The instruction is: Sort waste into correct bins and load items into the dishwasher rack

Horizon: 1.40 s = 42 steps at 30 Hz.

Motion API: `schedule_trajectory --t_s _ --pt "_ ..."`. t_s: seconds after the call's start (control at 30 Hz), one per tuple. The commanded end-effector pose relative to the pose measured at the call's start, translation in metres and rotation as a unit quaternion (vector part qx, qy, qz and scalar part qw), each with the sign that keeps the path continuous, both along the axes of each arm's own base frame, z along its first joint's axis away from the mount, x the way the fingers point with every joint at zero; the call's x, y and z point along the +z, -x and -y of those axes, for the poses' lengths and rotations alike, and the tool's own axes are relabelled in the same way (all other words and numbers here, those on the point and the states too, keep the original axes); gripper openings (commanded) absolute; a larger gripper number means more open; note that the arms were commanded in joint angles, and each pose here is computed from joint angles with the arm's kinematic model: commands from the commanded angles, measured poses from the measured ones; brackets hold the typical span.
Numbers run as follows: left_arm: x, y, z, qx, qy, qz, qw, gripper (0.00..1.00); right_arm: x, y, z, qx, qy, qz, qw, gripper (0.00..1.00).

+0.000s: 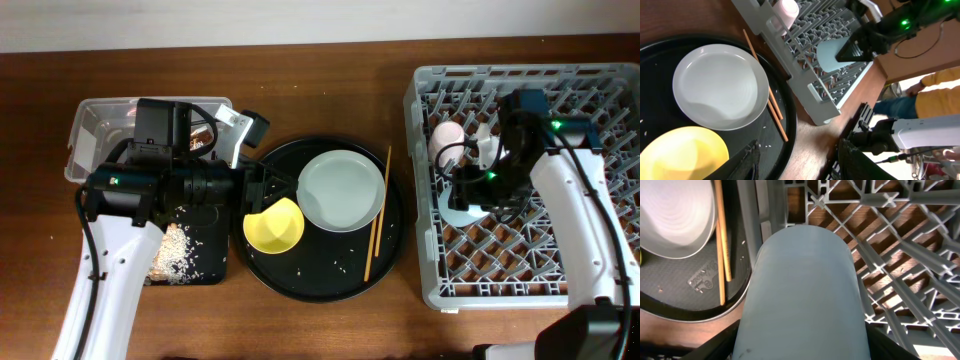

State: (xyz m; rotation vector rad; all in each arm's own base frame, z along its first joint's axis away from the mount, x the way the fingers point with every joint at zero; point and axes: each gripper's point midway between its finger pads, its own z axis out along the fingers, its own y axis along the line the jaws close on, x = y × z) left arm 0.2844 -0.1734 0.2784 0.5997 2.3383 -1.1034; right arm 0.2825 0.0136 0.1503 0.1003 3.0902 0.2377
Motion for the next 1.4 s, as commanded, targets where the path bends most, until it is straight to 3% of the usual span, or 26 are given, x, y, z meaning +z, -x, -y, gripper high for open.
schedule_trajectory --t_s 0.0,0.33,0.4,0.53,0.73,0.83,1.07,1.2,1.37 --pt "0.006 0.002 -0.002 0.004 -0.001 0.01 1.0 0.5 -0.012 0.003 0.002 -0.003 0.006 -0.007 1.0 0.66" --pt "0.005 0.003 -0.003 0.005 -0.003 0.005 1.0 0.5 -0.022 0.002 0.002 -0.003 0.006 -0.007 1.0 0.67" --pt "0.004 0.003 -0.003 0.005 -0.004 0.003 1.0 0.5 -0.022 0.003 0.002 -0.003 0.006 -0.007 1.0 0.79" --pt "0.004 0.003 -0.003 0.005 -0.004 0.003 1.0 0.5 -0.022 0.003 0.002 -0.003 0.006 -0.007 1.0 0.84" --pt "0.003 0.003 -0.004 0.008 -0.008 0.003 1.0 0.5 -0.021 0.001 0.002 -0.003 0.004 -0.003 1.0 0.85" --pt "-0.007 -0.005 -0.015 0.051 -0.041 -0.015 0.998 0.5 -0.001 -0.011 -0.004 0.002 -0.014 0.023 1.0 0.85" --pt "-0.036 -0.022 -0.059 0.178 -0.155 -0.044 0.971 0.49 0.068 -0.026 -0.05 0.063 -0.121 0.091 0.987 0.86" --pt "-0.045 -0.033 -0.107 0.278 -0.239 -0.039 0.93 0.49 0.074 -0.017 -0.095 0.136 -0.156 0.093 0.974 0.87" --pt "-0.037 -0.032 -0.149 0.361 -0.248 -0.044 0.898 0.49 0.075 -0.004 -0.149 0.222 -0.165 0.098 0.956 0.91"
